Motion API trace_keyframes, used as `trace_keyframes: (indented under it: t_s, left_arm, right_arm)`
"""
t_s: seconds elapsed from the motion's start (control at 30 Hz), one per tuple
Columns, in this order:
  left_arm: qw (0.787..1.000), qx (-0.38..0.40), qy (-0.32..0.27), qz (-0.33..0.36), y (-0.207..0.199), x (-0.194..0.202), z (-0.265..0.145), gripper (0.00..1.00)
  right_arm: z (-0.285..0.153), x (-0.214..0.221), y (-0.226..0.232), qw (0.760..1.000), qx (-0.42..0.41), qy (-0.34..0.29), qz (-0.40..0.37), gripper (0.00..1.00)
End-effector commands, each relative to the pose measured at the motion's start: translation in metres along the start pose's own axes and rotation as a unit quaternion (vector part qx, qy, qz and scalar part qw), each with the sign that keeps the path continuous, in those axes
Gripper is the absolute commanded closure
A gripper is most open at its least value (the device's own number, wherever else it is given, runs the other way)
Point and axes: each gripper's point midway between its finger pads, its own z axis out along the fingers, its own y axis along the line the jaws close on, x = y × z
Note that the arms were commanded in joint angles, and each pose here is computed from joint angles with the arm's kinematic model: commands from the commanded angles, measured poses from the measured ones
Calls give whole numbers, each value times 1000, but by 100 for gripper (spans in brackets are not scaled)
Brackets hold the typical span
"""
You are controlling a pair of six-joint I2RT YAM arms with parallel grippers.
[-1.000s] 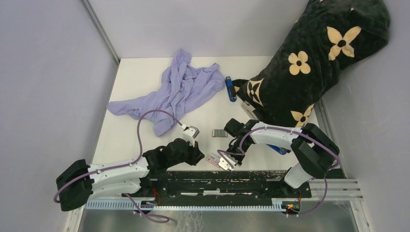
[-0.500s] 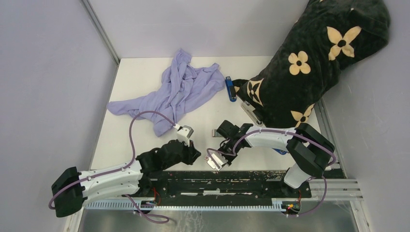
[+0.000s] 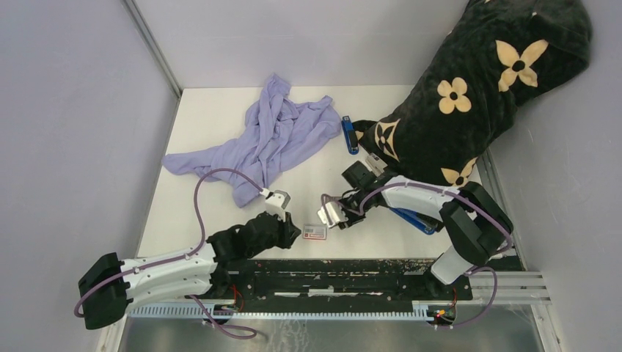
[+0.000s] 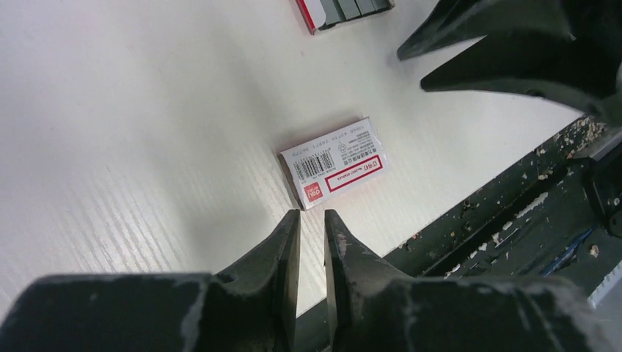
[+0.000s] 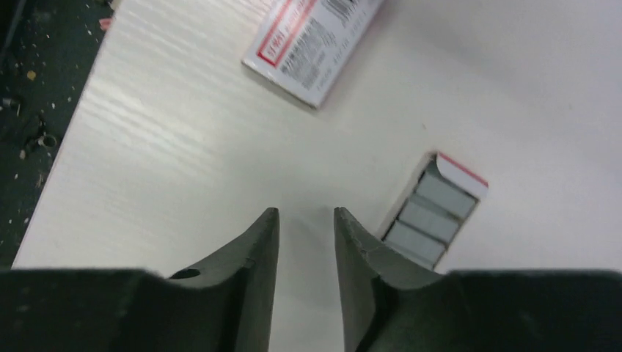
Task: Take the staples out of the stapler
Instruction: Close the staple box at the center of the board.
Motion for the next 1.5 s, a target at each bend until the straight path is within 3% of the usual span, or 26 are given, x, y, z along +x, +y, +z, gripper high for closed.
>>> trace_keyframes:
  t_s: [0.0,0.27,0.4,0.97,1.47]
  left_arm:
    - [998,-17,-42,-36,6,-15,-2,73]
    - [995,-11,-70,-63,8,-16,2,68]
    - [993,-8,-82,-78,9,-16,5,66]
    - [992,-4,-56,-109,5,-7,6,62]
    - [991,3,-32,-126,0,3,13,63]
  right_arm:
    - [-36,-15,-9,998,16,-60,25,53]
    - [-31,13,-50,985,93,-8,145,11]
    - [-31,22,-61,978,107,19,177,7]
    - [2,25,-72,973,46,86,208,16]
    - [1,22,-58,977,7,90,193,55]
